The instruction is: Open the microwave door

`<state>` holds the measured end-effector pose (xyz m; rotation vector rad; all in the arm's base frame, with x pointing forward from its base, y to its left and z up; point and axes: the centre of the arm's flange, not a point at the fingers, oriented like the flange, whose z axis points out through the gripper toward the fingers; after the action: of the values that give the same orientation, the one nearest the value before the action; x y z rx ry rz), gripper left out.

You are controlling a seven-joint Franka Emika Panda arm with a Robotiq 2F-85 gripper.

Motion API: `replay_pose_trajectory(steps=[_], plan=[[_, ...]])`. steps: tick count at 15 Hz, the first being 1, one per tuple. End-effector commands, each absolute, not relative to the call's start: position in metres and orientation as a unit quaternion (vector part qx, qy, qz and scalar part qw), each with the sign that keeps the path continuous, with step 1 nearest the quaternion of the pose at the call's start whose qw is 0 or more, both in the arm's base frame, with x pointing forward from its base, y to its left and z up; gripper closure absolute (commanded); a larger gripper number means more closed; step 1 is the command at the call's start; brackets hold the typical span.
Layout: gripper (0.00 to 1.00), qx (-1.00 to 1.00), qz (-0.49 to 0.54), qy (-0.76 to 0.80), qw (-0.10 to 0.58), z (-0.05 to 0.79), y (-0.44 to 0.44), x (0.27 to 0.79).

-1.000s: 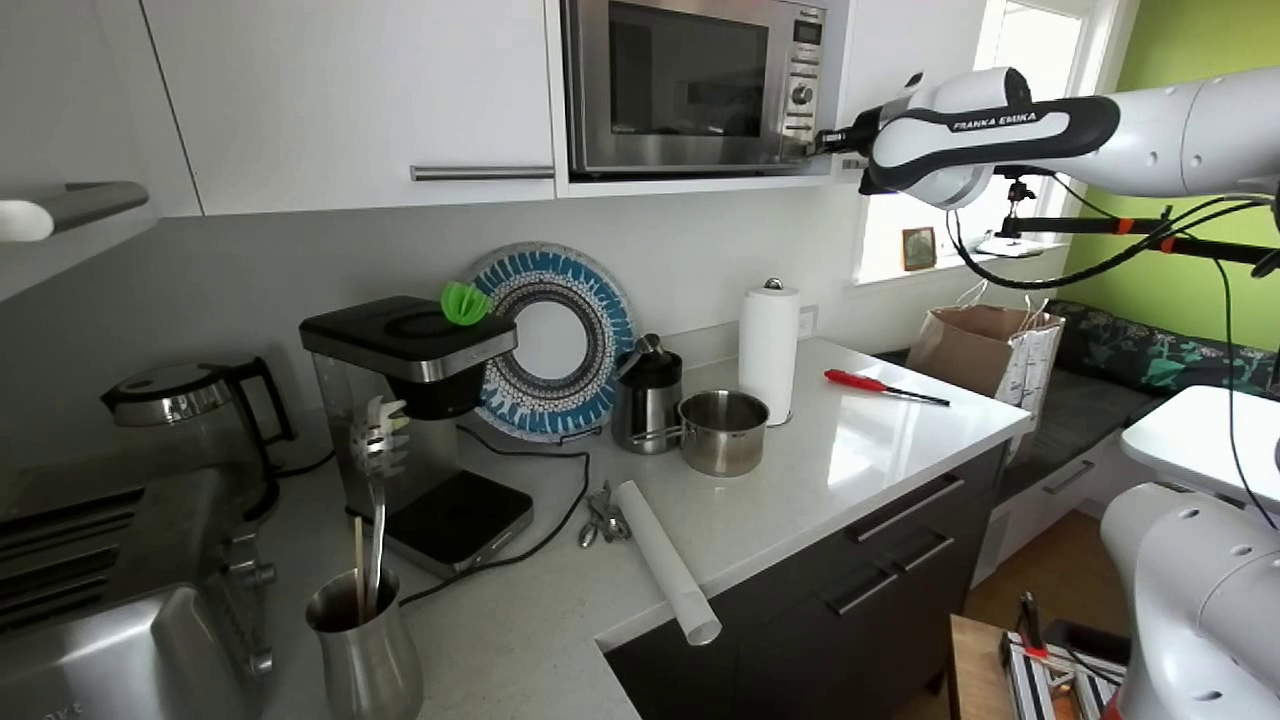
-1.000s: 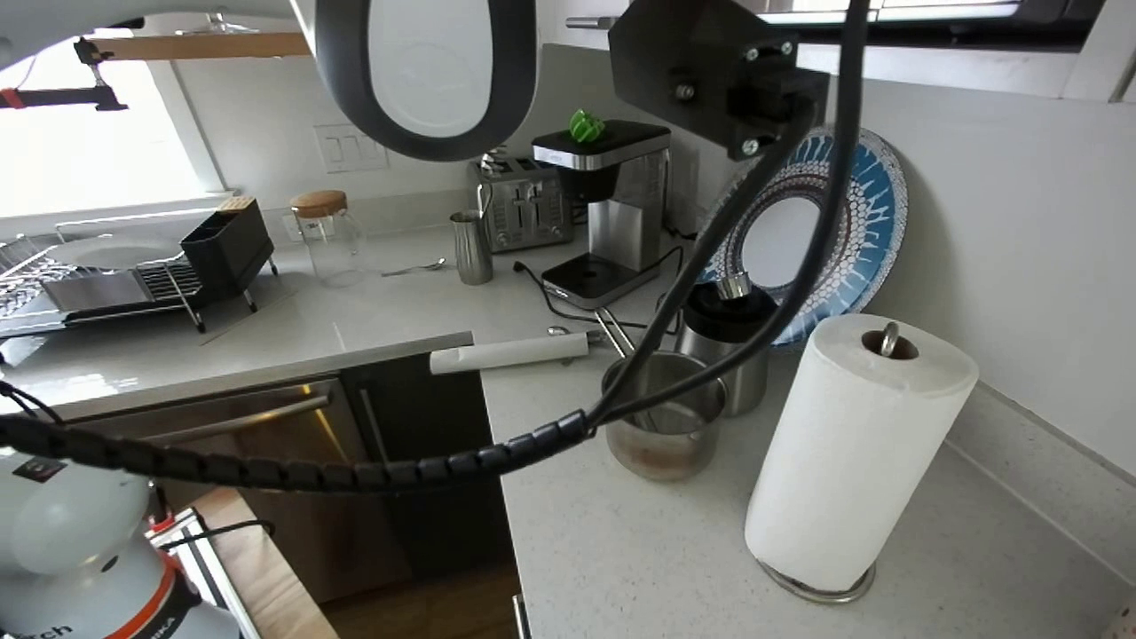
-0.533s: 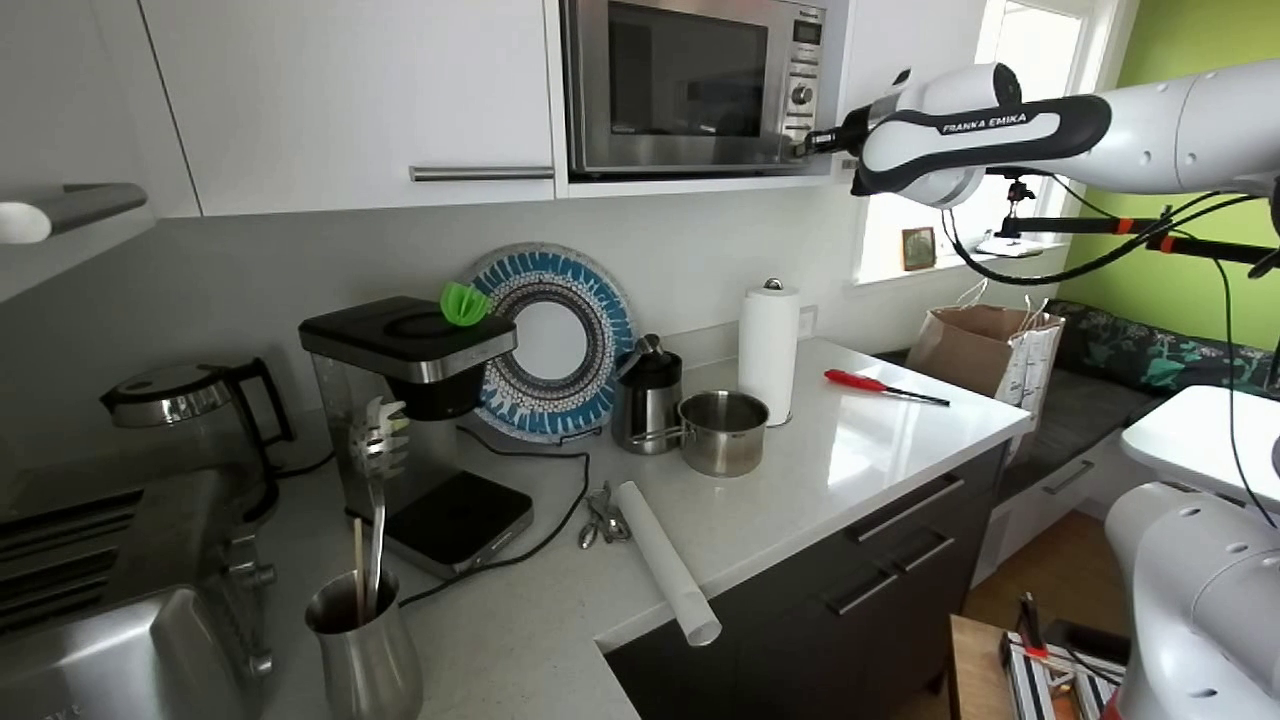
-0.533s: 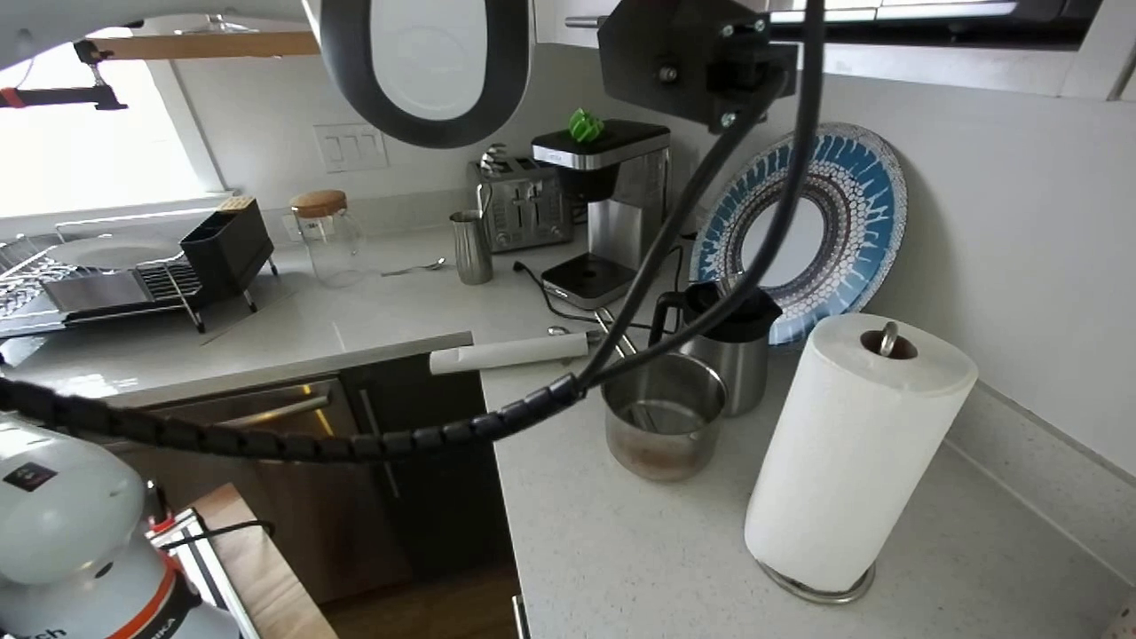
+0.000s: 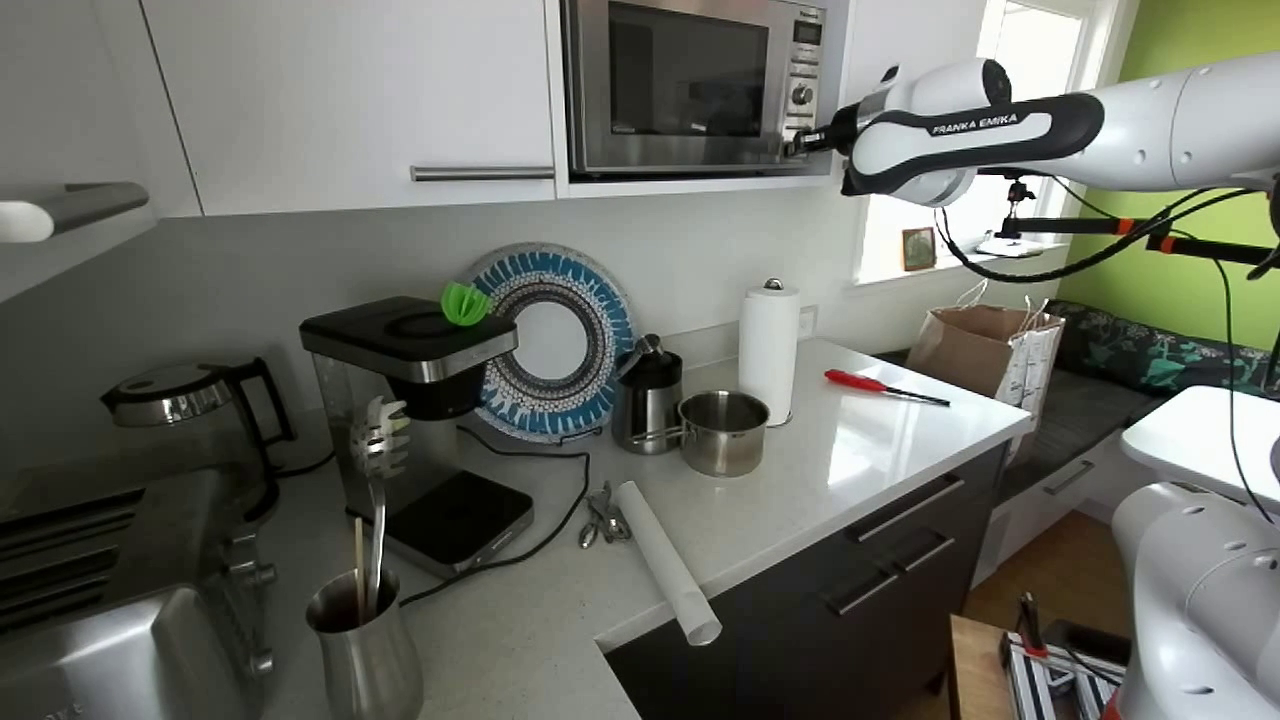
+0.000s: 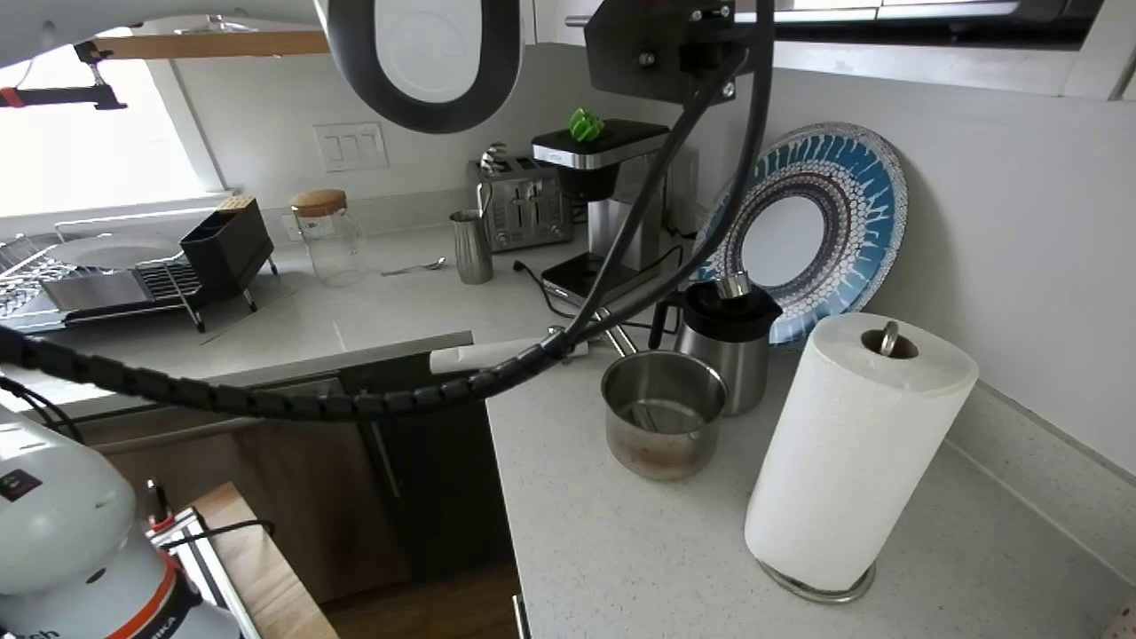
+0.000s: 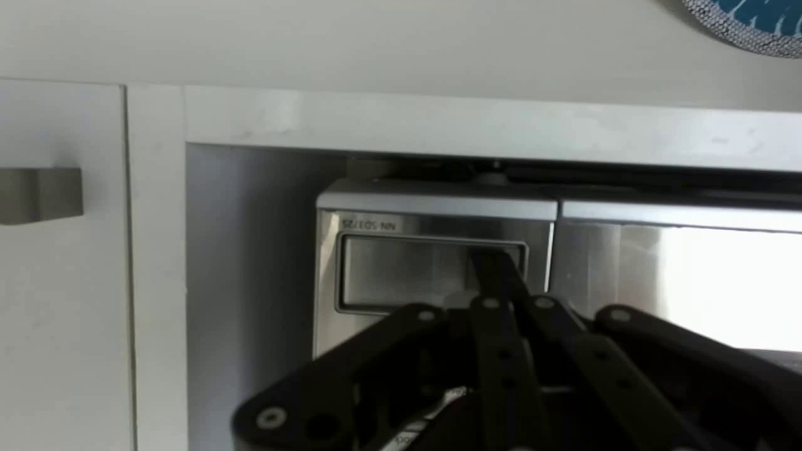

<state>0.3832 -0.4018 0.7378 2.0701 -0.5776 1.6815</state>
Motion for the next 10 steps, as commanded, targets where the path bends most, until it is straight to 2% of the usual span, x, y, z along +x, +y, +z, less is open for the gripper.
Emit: replay_pose_trajectory(steps=[1, 10], plan=[[1.0, 0.737, 0.602, -0.221, 0.215, 0.738, -0.41, 0.378], [1.0, 0.721, 0.61, -0.248, 0.217, 0.722, -0.471, 0.364]])
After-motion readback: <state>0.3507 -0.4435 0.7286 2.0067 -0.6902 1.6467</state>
